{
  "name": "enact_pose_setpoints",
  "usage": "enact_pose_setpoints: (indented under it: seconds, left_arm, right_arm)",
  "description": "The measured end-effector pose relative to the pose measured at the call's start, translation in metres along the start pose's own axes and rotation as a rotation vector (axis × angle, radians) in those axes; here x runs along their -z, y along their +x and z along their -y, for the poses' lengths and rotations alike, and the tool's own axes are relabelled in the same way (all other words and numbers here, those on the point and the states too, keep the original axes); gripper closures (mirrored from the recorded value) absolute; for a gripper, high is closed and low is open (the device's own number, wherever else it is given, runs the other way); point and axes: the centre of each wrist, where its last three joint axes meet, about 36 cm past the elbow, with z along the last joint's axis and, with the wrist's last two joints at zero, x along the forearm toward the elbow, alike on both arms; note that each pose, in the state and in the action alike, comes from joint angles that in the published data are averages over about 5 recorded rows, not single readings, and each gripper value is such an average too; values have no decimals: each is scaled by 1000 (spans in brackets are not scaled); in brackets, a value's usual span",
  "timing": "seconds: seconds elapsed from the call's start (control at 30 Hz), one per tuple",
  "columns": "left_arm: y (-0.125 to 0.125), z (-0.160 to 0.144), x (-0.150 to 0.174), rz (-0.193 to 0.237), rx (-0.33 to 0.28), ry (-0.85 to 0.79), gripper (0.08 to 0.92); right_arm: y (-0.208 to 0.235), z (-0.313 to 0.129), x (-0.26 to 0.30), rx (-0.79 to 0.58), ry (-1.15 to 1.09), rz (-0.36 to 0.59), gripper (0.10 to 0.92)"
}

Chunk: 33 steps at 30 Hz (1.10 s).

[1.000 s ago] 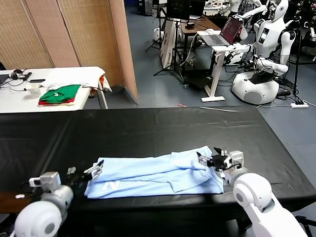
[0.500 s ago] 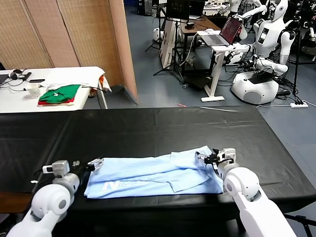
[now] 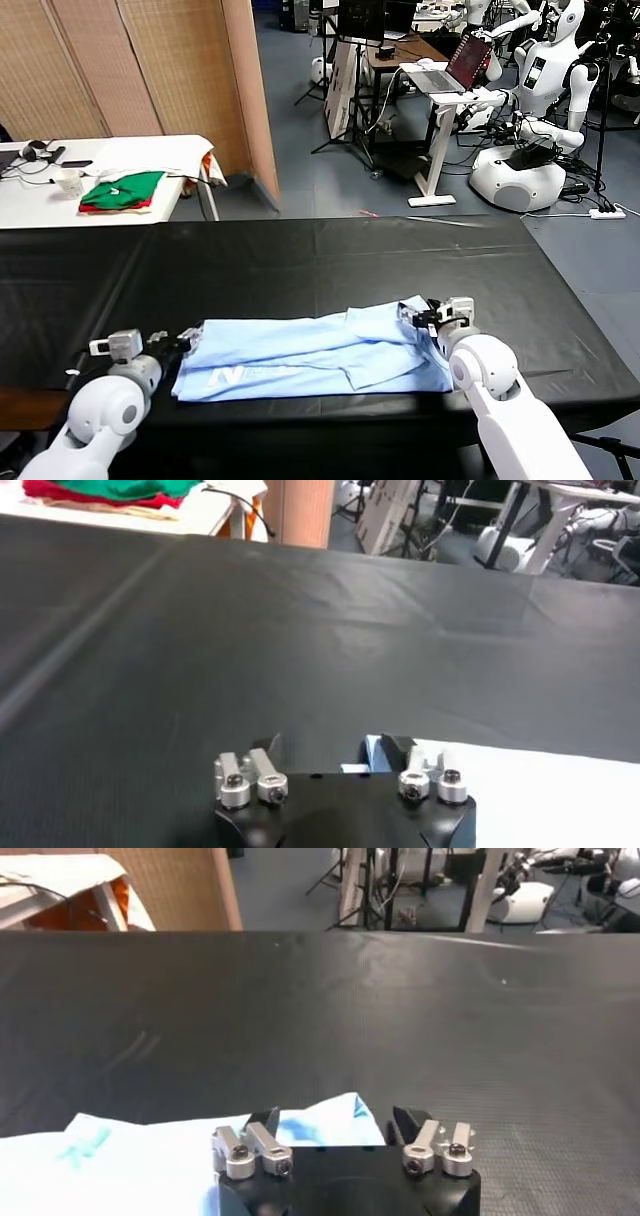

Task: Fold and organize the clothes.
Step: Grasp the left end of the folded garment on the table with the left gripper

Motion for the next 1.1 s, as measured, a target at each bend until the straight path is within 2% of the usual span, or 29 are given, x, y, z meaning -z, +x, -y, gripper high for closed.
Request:
enact_pose_setpoints:
  seconds: [0.07,0.13,0.27,0.37,0.63,0.73,1.0,1.1]
  left_arm:
    - [0,1,-1,-1,-5,-5,738]
    - [0,3,-2,-1,-8,-9,823]
    - [0,4,-3,5,-10,-13,854]
    - [-1,5,-1,13,-12,-13,853]
    - [0,3,11,74,36,9,831]
    - [2,4,15,87,35,21,704]
    - [1,10,12,89,15,50,209]
    - [-2,12,13,90,-8,72,113]
  right_arm:
    - [-1,0,-1,-1,-3,3,421]
    - [-1,-1,-1,-3,-6,8,562]
    - [-2,-2,-3,-6,-11,17,772]
    - [-2,-3,-4,-6,-11,17,838]
    - [-1,-4,-4,-3,-9,17,845]
    - [-1,-6,-4,1,-8,16,845]
    - [-1,-7,-4,5,-7,15,845]
    - [-1,-7,-4,5,-6,14,845]
